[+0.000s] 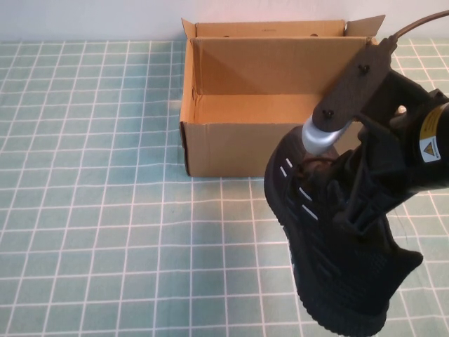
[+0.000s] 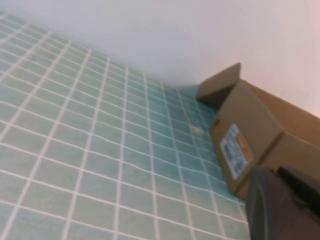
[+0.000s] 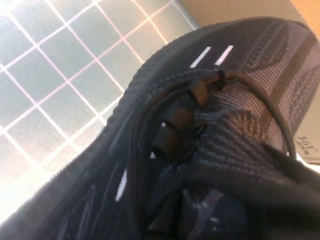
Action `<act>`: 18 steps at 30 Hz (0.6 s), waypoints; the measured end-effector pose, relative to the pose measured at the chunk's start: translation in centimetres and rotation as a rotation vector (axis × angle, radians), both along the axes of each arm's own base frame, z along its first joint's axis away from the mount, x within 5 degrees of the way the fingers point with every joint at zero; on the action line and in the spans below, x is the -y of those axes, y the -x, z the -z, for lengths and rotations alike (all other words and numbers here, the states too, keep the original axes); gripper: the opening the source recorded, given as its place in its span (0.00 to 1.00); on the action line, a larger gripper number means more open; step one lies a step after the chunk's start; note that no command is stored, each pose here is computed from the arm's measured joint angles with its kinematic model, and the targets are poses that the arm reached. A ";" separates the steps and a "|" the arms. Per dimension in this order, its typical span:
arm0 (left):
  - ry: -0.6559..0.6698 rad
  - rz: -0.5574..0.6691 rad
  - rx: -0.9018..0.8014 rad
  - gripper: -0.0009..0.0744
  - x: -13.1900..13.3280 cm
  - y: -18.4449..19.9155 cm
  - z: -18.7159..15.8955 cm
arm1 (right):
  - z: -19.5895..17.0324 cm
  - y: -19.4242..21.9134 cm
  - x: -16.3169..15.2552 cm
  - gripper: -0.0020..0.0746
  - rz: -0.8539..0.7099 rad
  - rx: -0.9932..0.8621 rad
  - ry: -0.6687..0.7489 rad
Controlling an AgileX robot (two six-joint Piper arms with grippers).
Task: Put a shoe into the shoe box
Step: Hand over the shoe
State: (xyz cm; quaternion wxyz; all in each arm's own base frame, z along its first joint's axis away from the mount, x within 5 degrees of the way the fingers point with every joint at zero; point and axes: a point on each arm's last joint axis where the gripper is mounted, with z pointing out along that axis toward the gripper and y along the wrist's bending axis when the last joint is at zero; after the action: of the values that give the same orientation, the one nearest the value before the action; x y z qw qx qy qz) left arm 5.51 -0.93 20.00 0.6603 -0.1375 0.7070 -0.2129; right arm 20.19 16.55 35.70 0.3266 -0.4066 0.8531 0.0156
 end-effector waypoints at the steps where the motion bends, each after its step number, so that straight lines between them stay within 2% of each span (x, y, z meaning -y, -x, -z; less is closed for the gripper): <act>1: -0.002 0.015 -0.004 0.01 0.1 0.1 -0.5 | -0.1 0.0 0.0 0.02 0.006 0.002 -0.008; 4: -0.026 0.055 -0.034 0.01 0.5 0.2 -2.6 | -0.9 -0.3 -0.3 0.02 0.023 0.008 -0.030; 9: -0.164 0.144 -0.121 0.01 1.2 -0.7 -6.7 | -3.1 -1.4 -1.2 0.02 0.045 0.021 -0.058; 13: -0.282 0.211 -0.187 0.01 1.6 -2.4 -9.3 | -4.1 -2.5 -2.1 0.02 0.058 0.008 -0.049; 18: -0.380 0.304 -0.170 0.01 2.4 -5.1 -12.0 | -4.8 -3.7 -3.2 0.02 0.065 0.009 -0.049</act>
State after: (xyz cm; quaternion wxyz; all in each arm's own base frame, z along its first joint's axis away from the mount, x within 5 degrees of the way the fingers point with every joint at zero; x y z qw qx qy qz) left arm 10.57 -3.29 31.98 0.5726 0.0797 0.8000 -0.1607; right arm 23.93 19.75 40.53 0.3409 -0.3704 0.8637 0.0241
